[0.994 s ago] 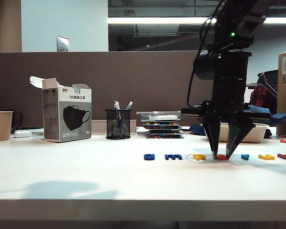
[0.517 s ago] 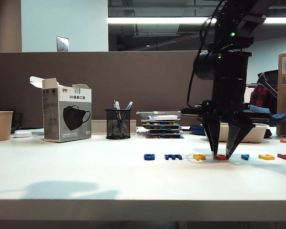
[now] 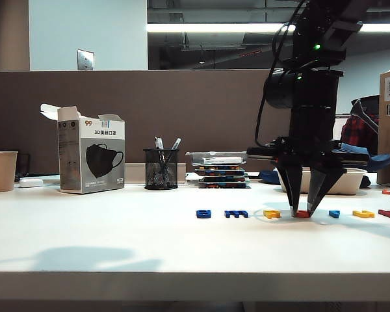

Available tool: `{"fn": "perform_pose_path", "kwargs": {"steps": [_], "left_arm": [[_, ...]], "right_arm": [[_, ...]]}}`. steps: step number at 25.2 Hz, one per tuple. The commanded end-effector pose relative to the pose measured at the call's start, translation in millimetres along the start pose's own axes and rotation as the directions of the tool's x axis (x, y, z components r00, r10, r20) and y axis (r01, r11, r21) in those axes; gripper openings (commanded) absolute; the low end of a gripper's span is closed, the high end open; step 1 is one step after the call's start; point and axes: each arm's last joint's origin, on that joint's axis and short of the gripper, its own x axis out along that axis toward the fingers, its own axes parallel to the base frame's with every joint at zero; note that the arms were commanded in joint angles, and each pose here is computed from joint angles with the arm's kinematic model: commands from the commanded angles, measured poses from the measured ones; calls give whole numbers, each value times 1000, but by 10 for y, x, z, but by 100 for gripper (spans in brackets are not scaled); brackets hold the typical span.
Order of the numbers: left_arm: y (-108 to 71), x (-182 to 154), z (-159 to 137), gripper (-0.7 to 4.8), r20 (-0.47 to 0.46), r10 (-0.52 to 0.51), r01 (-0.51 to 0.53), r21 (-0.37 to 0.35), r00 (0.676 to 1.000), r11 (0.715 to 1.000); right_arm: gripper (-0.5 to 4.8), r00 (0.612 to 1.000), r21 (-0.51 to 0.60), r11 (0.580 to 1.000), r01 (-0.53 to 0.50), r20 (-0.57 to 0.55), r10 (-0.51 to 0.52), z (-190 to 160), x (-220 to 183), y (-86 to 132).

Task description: Select the appropriate letters from the row of letter magnets placed on the table to arrange into the word "cup".

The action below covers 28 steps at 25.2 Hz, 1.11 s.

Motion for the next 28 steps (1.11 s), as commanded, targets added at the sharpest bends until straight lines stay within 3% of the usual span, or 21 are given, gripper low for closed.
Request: {"fn": "perform_pose_path", "kwargs": {"steps": [1, 12, 17, 28], "left_arm": [[1, -13, 11, -5, 8, 0, 0, 2, 1000, 1000], [1, -13, 11, -5, 8, 0, 0, 2, 1000, 1000], [0, -13, 10, -5, 8, -1, 0, 2, 1000, 1000], [0, -13, 10, -5, 8, -1, 0, 2, 1000, 1000]], "right_arm": [[107, 1000, -1, 1000, 1, 1, -1, -6, -9, 4], [122, 1000, 0, 1000, 1, -1, -1, -7, -9, 4], [172, 1000, 6, 1000, -2, 7, 2, 3, -18, 8], [171, 998, 24, 999, -21, 60, 20, 56, -23, 26]]}}
